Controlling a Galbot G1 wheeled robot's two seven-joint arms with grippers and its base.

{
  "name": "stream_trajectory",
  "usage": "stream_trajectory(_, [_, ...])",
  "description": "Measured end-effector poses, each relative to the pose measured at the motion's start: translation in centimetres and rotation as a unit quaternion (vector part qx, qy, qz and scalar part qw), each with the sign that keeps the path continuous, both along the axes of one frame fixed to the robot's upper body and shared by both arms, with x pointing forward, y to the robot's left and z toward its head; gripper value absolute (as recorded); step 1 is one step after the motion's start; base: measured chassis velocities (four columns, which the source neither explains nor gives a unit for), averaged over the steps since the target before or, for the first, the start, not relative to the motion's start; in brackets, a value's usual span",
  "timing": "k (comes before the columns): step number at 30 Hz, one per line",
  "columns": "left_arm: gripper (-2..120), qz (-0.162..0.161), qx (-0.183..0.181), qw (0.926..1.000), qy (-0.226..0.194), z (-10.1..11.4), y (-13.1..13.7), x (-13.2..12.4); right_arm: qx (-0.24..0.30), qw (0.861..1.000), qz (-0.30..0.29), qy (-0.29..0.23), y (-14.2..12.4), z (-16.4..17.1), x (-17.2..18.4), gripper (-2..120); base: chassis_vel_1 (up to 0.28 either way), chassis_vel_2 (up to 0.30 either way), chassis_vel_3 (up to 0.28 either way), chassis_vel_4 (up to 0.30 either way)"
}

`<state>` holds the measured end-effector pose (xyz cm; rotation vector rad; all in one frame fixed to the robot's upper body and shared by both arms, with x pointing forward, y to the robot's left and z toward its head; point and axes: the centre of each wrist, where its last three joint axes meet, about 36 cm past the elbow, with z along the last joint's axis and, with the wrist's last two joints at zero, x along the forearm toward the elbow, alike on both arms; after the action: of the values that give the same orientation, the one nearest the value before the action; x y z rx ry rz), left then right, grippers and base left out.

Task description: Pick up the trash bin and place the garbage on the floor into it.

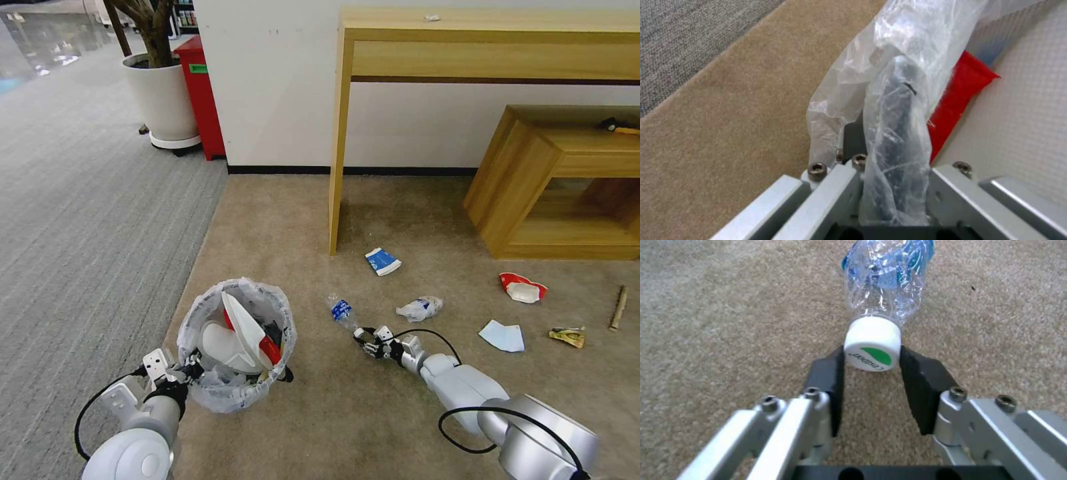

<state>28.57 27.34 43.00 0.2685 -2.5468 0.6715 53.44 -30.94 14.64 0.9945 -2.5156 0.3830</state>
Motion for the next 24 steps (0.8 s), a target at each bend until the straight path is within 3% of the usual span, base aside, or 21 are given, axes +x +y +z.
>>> stream_trajectory(2, [0, 0.000, 0.000, 1.0000, 0.000, 0.0, 0.0, 0.0, 0.000, 1.000, 0.000, -0.001, 0.0, 0.0, 0.0, 25, 0.000, 0.000, 0.000, 0.000])
stream_trajectory(13, [0, -0.001, -0.003, 1.0000, 0.004, -0.7, -0.3, 0.4, 0.006, 1.000, -0.001, -0.006, -0.3, -0.1, -0.2, 25, 0.000, 0.000, 0.000, 0.000])
stream_trajectory(24, [0, -0.001, 0.000, 0.9996, 0.027, -2.6, -0.2, 1.5, 0.048, 0.995, 0.033, -0.085, -1.6, 1.7, 0.3, 25, 0.000, 0.000, 0.000, 0.000])
